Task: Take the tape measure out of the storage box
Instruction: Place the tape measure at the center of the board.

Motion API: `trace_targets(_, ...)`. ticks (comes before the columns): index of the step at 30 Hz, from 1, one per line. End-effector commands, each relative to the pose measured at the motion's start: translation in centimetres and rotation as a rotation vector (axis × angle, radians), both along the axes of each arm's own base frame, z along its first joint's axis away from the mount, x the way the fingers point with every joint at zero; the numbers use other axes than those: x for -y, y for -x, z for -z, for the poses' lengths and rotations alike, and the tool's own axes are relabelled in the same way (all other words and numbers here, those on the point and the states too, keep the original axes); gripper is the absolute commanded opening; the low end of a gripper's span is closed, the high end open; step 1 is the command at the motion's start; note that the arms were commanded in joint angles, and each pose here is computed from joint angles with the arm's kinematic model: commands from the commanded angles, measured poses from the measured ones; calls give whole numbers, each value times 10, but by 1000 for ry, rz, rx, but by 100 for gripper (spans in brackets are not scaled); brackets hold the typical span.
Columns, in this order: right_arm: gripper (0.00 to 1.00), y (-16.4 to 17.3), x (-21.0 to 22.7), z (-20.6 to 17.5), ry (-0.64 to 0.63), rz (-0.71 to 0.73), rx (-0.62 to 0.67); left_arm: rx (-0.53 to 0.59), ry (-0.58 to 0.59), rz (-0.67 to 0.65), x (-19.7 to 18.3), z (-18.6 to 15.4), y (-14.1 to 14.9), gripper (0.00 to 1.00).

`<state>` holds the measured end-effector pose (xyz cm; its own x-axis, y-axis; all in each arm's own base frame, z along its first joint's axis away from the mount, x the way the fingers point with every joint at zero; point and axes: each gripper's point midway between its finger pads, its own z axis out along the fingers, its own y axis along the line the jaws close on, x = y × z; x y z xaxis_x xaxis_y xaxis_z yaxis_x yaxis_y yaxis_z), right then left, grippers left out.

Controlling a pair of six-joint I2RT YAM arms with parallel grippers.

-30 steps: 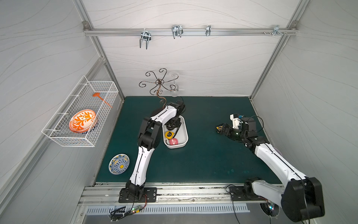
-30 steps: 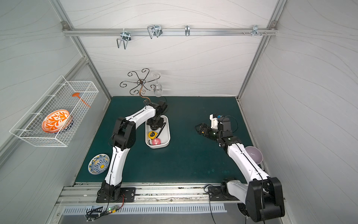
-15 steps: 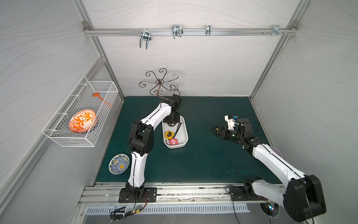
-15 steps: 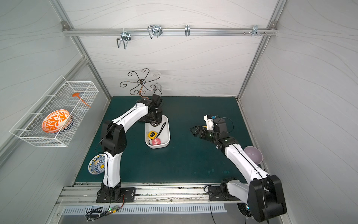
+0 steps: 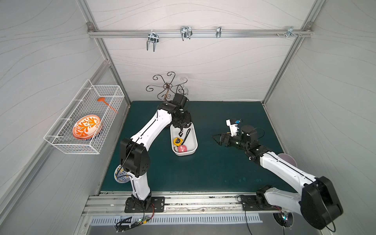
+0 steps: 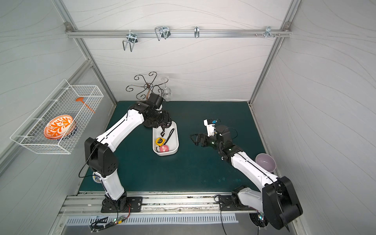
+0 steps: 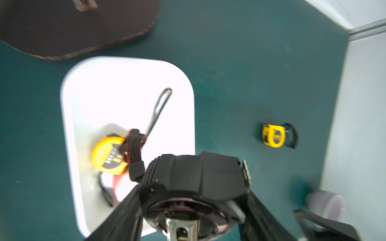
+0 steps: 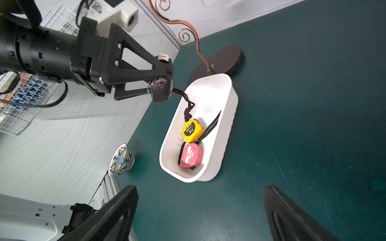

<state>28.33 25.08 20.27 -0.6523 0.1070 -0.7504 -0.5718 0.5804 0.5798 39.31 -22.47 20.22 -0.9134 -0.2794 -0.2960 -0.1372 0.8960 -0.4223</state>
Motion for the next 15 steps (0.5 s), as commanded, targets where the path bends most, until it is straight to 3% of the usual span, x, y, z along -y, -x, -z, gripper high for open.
trace_targets(1,99,-7,-11,-24,-35,-1,157,78,197,-9,37,-44,1,0)
trace_targets(15,99,-24,-25,-47,-65,90,288,75,457,2,113,-80,26,0)
